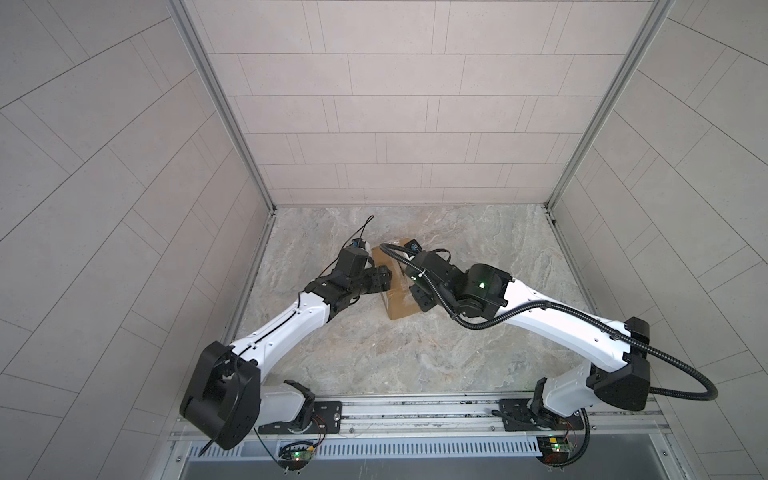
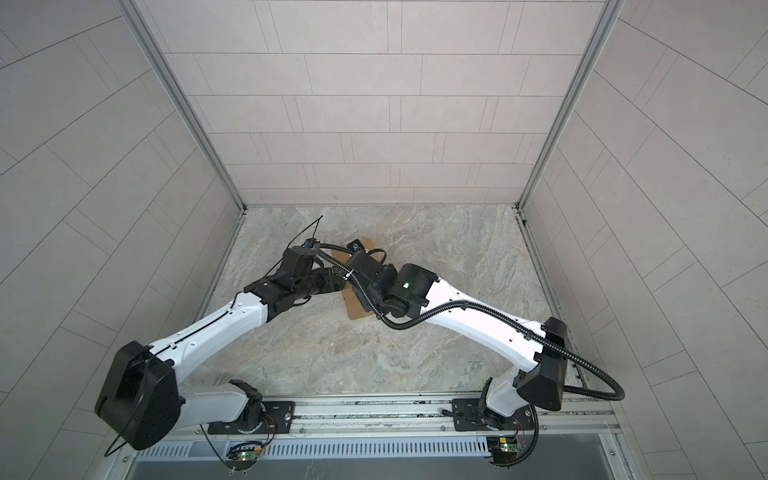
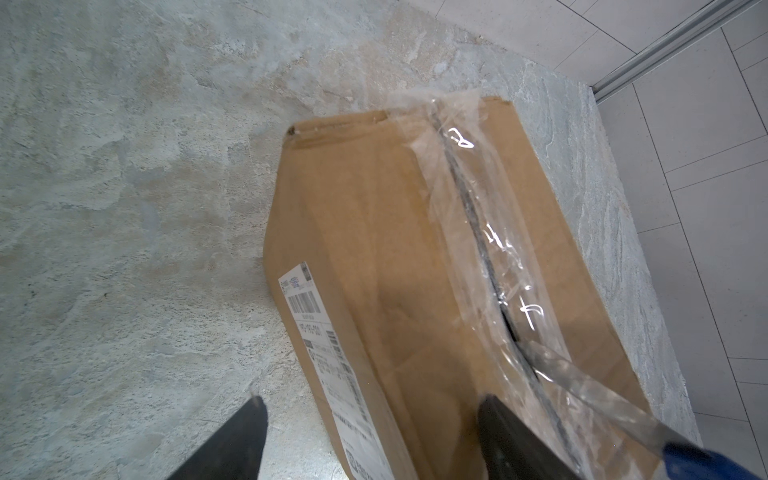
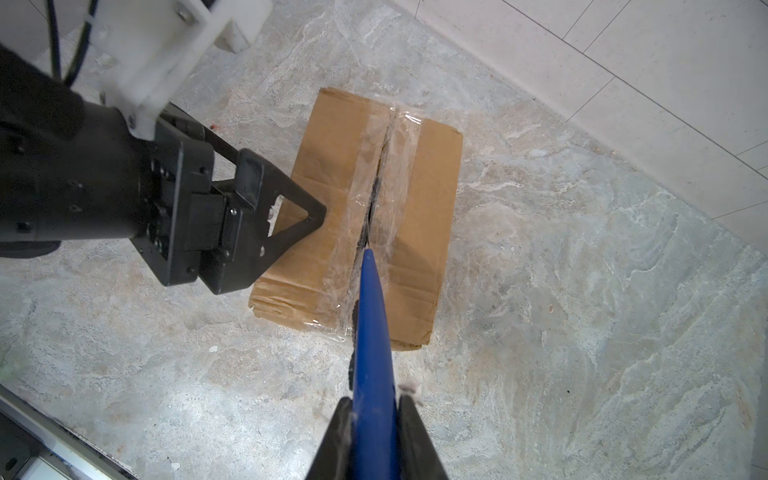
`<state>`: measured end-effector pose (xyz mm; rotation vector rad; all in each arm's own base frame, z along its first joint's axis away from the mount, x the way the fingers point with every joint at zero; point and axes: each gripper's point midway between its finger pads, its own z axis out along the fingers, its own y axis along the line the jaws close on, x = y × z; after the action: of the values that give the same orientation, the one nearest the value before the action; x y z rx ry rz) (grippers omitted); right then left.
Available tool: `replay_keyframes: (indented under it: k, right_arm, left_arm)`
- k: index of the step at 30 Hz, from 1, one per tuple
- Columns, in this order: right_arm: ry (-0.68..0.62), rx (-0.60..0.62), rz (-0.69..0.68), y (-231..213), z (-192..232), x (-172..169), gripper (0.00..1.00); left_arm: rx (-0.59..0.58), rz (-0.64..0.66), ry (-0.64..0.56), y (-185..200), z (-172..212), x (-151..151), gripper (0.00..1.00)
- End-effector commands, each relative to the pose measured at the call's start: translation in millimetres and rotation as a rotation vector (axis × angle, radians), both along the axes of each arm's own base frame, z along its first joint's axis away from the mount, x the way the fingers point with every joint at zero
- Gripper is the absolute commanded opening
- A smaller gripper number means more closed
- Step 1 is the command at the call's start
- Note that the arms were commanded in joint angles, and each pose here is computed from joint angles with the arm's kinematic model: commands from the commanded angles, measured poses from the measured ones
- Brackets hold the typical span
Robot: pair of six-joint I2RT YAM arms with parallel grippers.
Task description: Unpack the express box
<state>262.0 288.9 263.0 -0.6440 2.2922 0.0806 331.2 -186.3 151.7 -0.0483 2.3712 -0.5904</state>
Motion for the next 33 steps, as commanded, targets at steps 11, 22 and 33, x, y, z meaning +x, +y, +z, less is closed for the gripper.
replay_keyframes:
  k: [11, 22, 33]
  right_arm:
    - [0.066, -0.021, 0.028, 3.8, -5.2, -9.7, 0.00]
    - [0.147, -0.093, 0.078, -11.5, -4.3, -28.9, 0.00]
    - [0.131, -0.071, 0.160, 7.7, -13.4, -4.4, 0.00]
  left_arm:
    - [0.048, 0.058, 0.095, 3.2, -27.3, -11.0, 0.79]
    - [0.061, 0.128, 0.134, 9.4, -39.1, -14.2, 0.76]
    - [-0.056, 0.127, 0.059, 4.8, -5.9, -18.8, 0.78]
